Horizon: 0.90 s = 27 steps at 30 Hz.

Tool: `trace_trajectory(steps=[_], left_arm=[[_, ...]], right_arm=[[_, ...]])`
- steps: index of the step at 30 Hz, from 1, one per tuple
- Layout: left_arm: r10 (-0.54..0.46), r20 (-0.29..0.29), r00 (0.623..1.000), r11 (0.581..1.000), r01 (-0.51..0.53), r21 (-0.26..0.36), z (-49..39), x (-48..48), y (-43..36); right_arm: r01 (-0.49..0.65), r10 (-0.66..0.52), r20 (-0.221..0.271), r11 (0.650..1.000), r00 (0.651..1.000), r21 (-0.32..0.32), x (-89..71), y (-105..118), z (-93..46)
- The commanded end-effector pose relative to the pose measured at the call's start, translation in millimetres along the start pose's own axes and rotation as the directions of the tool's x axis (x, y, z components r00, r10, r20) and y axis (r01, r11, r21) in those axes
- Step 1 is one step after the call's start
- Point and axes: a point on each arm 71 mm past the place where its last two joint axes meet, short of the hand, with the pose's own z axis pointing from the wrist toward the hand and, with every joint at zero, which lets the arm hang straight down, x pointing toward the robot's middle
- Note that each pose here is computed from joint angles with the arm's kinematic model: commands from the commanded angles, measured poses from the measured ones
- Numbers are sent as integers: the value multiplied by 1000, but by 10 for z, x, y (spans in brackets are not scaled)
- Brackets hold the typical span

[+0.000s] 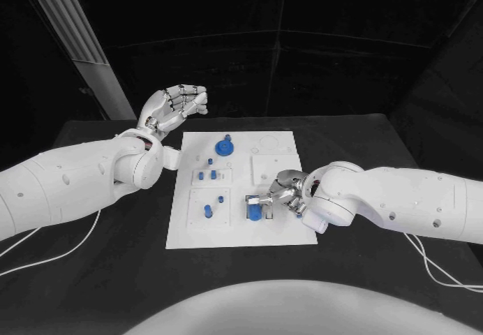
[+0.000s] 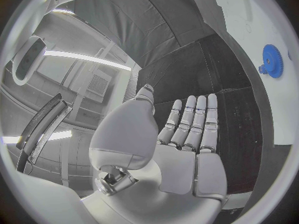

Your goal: Assemble the parts on the task board

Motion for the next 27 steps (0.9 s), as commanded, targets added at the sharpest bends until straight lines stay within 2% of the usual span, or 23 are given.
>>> trace_trajectory(steps=[1, 10, 16, 21, 27], left_arm=[[-9, -8, 1000, 994, 10, 112, 0, 5, -89], [-10, -9, 1000, 994, 10, 110, 1, 6, -88], [-12, -12, 1000, 994, 13, 109, 5, 17, -88], [-12, -12, 1000, 994, 13, 108, 4, 12, -86], [-12, -12, 1000, 994, 13, 106, 6, 13, -82]], right_arm=[[17, -17, -2, 1000, 1000, -11, 6, 25, -2], [7, -7, 15, 1000, 1000, -14, 0, 31, -7], [-5, 7, 58, 999, 998, -33, -36, 22, -35], [-12, 18, 92, 998, 996, -60, -70, 0, -96], [-27, 43, 127, 992, 991, -124, -126, -56, -255]])
